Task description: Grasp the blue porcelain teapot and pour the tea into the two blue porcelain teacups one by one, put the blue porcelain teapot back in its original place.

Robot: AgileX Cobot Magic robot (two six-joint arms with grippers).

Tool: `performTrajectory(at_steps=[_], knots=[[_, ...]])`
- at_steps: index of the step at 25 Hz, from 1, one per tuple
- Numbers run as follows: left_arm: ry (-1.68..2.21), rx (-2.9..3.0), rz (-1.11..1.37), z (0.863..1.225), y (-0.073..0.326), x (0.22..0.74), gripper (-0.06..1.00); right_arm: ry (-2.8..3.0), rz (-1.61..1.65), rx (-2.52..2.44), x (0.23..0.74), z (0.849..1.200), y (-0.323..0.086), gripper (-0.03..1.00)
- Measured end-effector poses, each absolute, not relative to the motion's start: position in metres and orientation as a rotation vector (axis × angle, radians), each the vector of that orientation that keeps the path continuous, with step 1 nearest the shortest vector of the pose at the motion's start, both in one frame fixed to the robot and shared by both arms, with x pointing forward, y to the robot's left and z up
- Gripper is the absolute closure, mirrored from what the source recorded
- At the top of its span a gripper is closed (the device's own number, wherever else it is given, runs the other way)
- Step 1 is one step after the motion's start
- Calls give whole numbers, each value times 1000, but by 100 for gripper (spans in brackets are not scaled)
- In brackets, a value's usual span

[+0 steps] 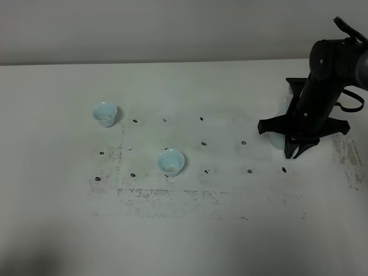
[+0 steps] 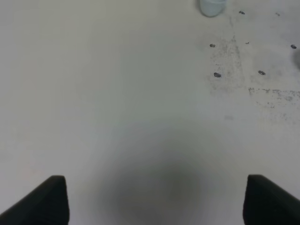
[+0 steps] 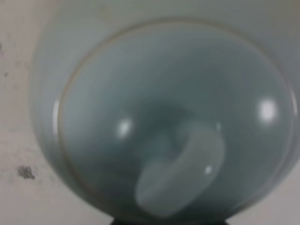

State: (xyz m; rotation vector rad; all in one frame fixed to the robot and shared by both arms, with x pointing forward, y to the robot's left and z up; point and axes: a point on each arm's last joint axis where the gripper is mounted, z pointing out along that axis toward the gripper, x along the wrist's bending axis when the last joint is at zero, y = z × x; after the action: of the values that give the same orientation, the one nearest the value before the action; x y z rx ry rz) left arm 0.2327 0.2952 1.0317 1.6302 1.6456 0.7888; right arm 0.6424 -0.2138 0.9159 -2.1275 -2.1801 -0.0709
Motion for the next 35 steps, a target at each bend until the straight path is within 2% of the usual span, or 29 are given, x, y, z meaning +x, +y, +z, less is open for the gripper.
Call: performTrajectory(at_steps=[9,35], knots=[[1646,1630,789,1032,295,233,22,-2254,-187,-2141,647,933,-214,93],[1646,1630,789,1032,295,233,22,-2475,-396,-2062,662,936,-213,93]])
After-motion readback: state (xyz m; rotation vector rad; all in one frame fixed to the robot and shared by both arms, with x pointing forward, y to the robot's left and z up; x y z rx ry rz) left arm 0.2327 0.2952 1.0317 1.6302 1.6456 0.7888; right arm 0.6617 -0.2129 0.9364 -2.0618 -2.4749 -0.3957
